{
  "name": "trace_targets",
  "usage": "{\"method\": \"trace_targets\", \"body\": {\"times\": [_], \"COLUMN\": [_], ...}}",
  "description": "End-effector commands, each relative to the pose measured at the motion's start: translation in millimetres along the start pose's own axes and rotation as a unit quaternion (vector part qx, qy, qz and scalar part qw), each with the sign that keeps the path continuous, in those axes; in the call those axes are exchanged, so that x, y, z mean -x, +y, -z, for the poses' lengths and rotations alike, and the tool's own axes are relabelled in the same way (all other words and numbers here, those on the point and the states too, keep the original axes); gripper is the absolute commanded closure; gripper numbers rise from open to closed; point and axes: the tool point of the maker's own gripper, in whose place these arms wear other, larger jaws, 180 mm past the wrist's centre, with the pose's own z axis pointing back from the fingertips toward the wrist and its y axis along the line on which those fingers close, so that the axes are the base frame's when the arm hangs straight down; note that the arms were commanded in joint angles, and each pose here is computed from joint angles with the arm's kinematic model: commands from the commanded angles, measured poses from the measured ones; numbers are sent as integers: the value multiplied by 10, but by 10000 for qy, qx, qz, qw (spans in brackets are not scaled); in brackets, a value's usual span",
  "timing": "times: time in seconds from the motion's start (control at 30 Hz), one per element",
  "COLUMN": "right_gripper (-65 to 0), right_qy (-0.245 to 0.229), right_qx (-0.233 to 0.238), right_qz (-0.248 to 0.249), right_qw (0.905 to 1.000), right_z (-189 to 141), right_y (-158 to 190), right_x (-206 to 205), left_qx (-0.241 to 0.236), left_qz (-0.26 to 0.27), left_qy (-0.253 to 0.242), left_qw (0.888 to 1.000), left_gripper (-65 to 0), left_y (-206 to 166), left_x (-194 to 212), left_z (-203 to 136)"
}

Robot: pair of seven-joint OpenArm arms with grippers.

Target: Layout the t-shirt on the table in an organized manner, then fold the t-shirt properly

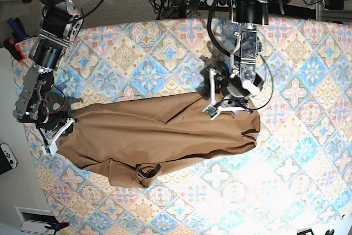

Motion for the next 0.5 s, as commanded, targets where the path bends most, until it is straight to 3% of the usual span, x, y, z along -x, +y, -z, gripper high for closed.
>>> {"method": "trace_targets", "body": {"times": [0.0,0.07,0.27,0.47], "right_gripper": [0,0,0,0], "right_qy": [-378,-378,-378,-378], "right_qx": [68,68,68,68], "right_qz": [-61,-61,-61,-61], "right_qw": [9992,9992,9992,9992], "right_z": [-119,-119,-119,-119], "right_y": [-66,-66,-66,-66], "right_x": [-273,-273,-273,-273], "left_qx": [-97,-81,-49,-61], "left_qz": [31,39,4,-6], "left_qy": [-174,-187,-564,-571], "left_qw": [9998,9998,9984,9983], "left_gripper": [-311,-269,0,0], "left_y": [62,45,18,27], "left_x": [-133,-147,-283,-281], "left_z": [-41,-39,-44,-45]}}
